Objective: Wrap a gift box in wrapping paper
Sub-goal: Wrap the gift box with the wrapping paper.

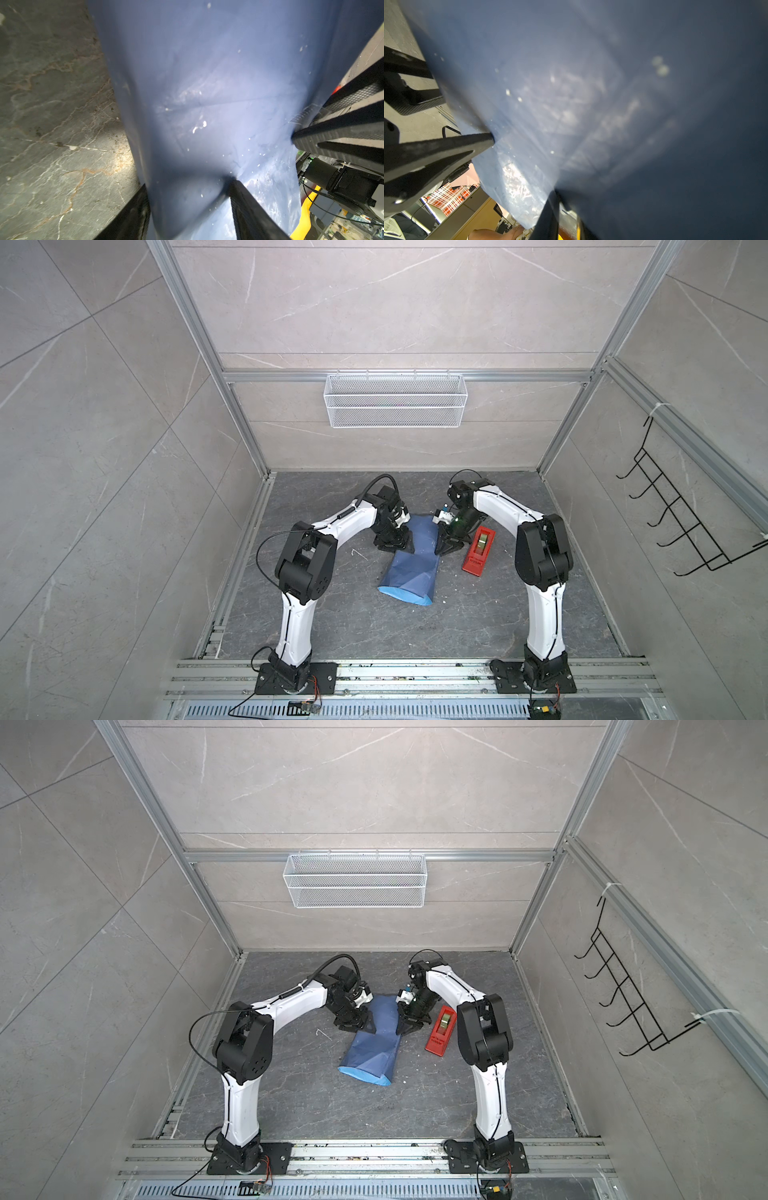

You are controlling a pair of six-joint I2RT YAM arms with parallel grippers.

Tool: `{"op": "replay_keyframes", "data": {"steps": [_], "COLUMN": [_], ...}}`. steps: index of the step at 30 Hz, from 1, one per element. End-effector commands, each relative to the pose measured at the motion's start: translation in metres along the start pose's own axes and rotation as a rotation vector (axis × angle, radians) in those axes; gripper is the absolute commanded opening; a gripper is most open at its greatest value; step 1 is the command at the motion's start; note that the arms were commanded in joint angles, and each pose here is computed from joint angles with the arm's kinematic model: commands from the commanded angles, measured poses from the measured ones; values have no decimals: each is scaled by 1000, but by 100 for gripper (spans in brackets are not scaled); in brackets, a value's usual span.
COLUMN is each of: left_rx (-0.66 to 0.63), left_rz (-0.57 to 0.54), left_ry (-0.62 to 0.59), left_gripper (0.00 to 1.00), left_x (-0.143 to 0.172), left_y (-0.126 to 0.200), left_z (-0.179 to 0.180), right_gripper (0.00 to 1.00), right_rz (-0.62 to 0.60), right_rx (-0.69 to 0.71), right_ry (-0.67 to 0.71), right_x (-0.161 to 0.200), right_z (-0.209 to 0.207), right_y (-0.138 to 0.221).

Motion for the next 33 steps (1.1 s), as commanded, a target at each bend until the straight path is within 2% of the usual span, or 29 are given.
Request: {"op": "replay_keyframes", "data": {"steps": [1,10,14,20,25,33], "left_rx": [-132,-130,-128,-128,-129,-124], "left_rz": [72,66,79,70,65,70], "left_ry": [7,1,12,4,1,8], "left_gripper": [62,62,62,62,62,62], "left_x": [17,17,19,19,17,17], "left_y": [-33,-30,-35,-32,-29,-32], "left_z": [21,20,23,22,19,20], "right_gripper": [21,20,31,43,44,45], "right_rz": [11,-15,-12,-109,-129,-164], "right_rx": [72,52,72,91,58,84], "right_ry": [-10,8,25,55,46,25], "right_x": [-7,-10,-8,-7,-7,-9], "right_z": [-21,-15,-14,-2,1,-3], "right_y": [-14,-5,2,20,15,15]}}
Point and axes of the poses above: each gripper's point midway between its finger pads, its own y axis back along the fingers, its own z axis along the line the jaws close on, x = y × z, the point moved 4 cm from there along y, back along the fingers, and after that the axes turned 15 degrees about y, right-handed, at the moved point
